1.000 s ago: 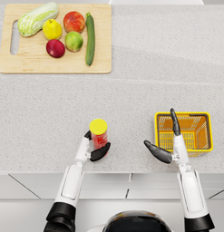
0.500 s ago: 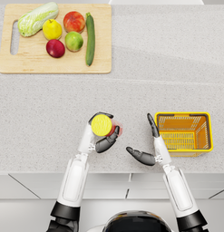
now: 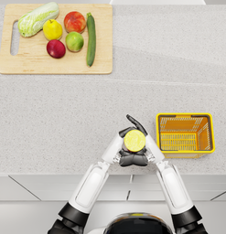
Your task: Pick up the red potato chip and place it into the yellow basket
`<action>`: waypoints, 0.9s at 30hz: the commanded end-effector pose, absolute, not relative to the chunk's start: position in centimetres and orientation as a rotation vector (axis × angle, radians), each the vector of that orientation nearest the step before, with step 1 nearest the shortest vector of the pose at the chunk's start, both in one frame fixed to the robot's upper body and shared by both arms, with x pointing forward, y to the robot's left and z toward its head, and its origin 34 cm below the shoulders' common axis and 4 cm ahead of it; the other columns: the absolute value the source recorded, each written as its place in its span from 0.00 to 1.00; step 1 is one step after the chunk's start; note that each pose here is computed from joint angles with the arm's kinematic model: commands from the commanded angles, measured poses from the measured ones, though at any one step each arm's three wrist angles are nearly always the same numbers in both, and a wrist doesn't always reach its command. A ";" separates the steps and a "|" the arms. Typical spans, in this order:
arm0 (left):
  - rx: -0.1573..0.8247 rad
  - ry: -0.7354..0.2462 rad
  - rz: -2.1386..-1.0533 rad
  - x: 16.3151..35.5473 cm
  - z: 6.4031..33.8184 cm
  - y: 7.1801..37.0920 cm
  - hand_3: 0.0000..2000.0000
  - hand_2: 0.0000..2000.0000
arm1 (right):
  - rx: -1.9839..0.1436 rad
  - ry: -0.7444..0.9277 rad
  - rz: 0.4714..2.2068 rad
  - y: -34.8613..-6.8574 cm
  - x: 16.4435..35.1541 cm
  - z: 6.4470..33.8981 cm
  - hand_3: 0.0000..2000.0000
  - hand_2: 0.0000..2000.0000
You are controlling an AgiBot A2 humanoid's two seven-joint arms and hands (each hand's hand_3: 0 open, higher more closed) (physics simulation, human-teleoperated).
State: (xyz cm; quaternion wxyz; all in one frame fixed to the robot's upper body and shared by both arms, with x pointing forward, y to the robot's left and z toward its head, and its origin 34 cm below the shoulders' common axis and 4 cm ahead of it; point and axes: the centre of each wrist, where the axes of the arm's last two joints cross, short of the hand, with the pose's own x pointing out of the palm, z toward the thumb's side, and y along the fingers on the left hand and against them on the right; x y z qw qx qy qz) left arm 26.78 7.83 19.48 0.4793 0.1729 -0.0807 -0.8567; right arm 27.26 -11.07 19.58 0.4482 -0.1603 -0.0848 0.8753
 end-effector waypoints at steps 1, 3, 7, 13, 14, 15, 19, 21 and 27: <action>0.462 -0.235 -2.130 26.2 20.5 7.0 1.00 1.00 | -0.435 -0.230 2.239 -9.7 27.0 20.4 0.65 1.00; 0.476 -0.227 -2.147 26.1 20.6 7.3 1.00 1.00 | -0.442 -0.222 2.245 -9.8 27.2 20.5 0.98 1.00; 0.533 -0.350 -2.026 25.1 23.4 8.9 0.35 0.00 | -0.442 -0.258 2.160 -10.8 28.0 21.4 1.00 1.00; 0.579 -0.458 -1.665 24.9 26.6 16.9 0.00 0.00 | -0.490 -0.415 1.958 -14.0 29.6 25.8 1.00 1.00; 0.571 -0.454 -1.606 25.1 26.6 18.3 0.00 0.00 | -0.510 -0.449 1.915 -14.8 29.8 26.9 1.00 1.00; 0.560 -0.448 -1.560 25.2 26.6 19.4 0.00 0.00 | -0.524 -0.472 1.875 -15.8 30.0 27.6 1.00 1.00; 0.541 -0.433 -1.450 25.9 26.6 22.3 0.00 0.00 | -0.549 -0.512 1.733 -19.9 30.3 29.3 1.00 1.00; 0.536 -0.430 -1.416 26.2 26.7 23.2 0.00 0.00 | -0.539 -0.516 1.668 -21.6 30.8 29.6 1.00 1.00; 0.484 -0.389 -1.390 27.5 25.7 24.3 0.00 0.00 | -0.449 -0.489 1.554 -24.8 30.0 27.1 1.00 1.00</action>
